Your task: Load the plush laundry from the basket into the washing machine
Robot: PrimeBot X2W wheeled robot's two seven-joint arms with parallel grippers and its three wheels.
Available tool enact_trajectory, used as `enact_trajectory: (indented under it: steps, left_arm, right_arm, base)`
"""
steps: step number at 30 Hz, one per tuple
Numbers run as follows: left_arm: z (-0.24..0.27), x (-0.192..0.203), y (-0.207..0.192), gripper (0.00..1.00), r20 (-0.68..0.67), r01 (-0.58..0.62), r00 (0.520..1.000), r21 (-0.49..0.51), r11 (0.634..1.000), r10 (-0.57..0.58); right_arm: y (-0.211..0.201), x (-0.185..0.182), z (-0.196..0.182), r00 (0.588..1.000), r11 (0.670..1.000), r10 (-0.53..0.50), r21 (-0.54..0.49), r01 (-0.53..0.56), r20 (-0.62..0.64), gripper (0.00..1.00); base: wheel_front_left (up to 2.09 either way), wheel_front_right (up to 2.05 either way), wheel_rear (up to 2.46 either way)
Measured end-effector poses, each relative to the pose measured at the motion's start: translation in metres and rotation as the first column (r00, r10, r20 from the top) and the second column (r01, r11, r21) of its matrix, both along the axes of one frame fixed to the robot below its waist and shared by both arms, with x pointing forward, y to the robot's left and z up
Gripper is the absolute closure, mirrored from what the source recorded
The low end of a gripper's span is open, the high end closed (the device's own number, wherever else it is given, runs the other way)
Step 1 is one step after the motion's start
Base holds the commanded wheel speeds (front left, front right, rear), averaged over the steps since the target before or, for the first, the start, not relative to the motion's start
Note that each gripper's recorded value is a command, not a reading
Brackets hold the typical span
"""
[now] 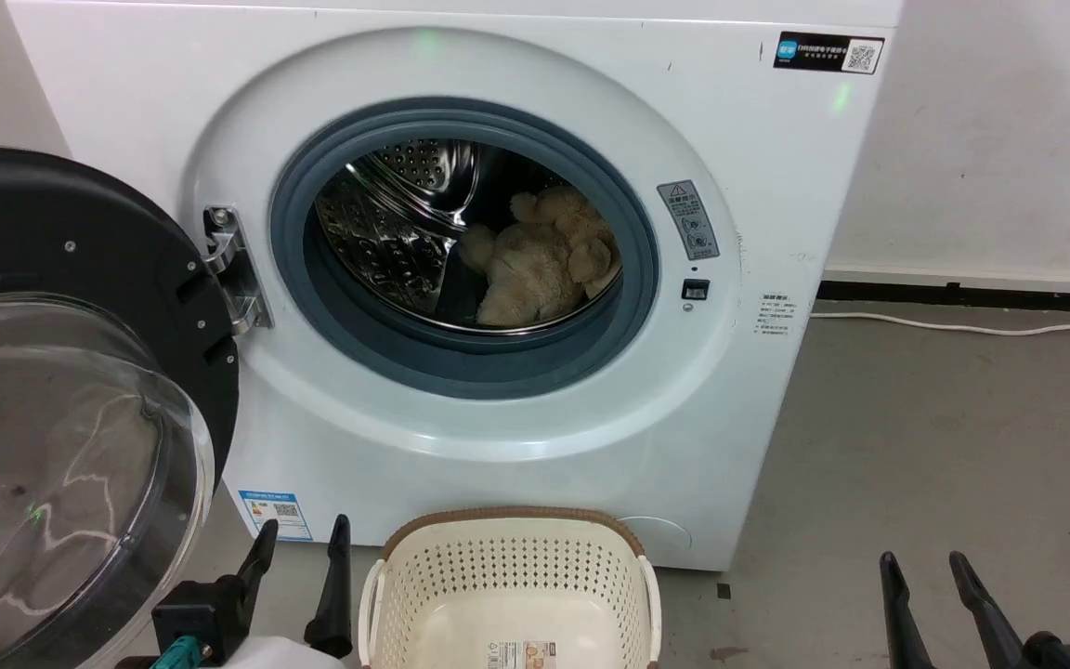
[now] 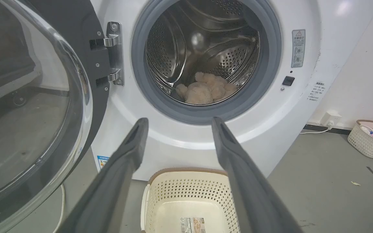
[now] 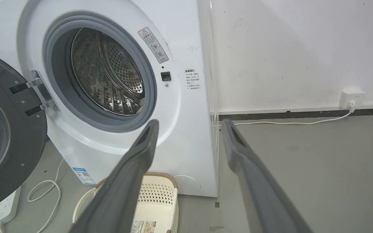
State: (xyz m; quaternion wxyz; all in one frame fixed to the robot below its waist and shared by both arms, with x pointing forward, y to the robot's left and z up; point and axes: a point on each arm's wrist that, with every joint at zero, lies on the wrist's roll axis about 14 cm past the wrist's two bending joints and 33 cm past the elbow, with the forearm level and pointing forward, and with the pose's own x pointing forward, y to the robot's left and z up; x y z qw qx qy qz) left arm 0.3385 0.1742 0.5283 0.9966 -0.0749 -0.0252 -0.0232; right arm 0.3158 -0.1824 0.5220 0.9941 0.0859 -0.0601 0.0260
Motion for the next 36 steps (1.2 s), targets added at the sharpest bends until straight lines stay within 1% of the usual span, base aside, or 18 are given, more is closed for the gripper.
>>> enact_trajectory:
  steps: [26,27,36]
  left_arm:
    - [-0.0027,-0.001,0.0002,0.0,-0.015,-0.006,1.0,0.01,1.0,0.006]
    - [-0.0028,-0.001,0.0003,1.0,-0.015,-0.007,1.0,0.01,1.0,0.007]
    - [-0.0037,-0.0002,0.0,1.0,-0.018,-0.009,1.0,0.008,1.0,0.009]
  right_arm:
    - [0.0001,-0.0005,-0.0042,1.0,1.0,-0.001,0.011,0.001,-0.012,0.0]
    - [0.0001,-0.0005,-0.0042,1.0,1.0,-0.001,0.011,0.001,-0.012,1.0]
    - [0.0002,0.0,-0.0056,1.0,1.0,0.0,0.01,0.0,-0.02,1.0]
  base:
    - [0.0,0.0,0.0]
    - [0.0,0.0,0.0]
    - [0.0,0.0,0.0]
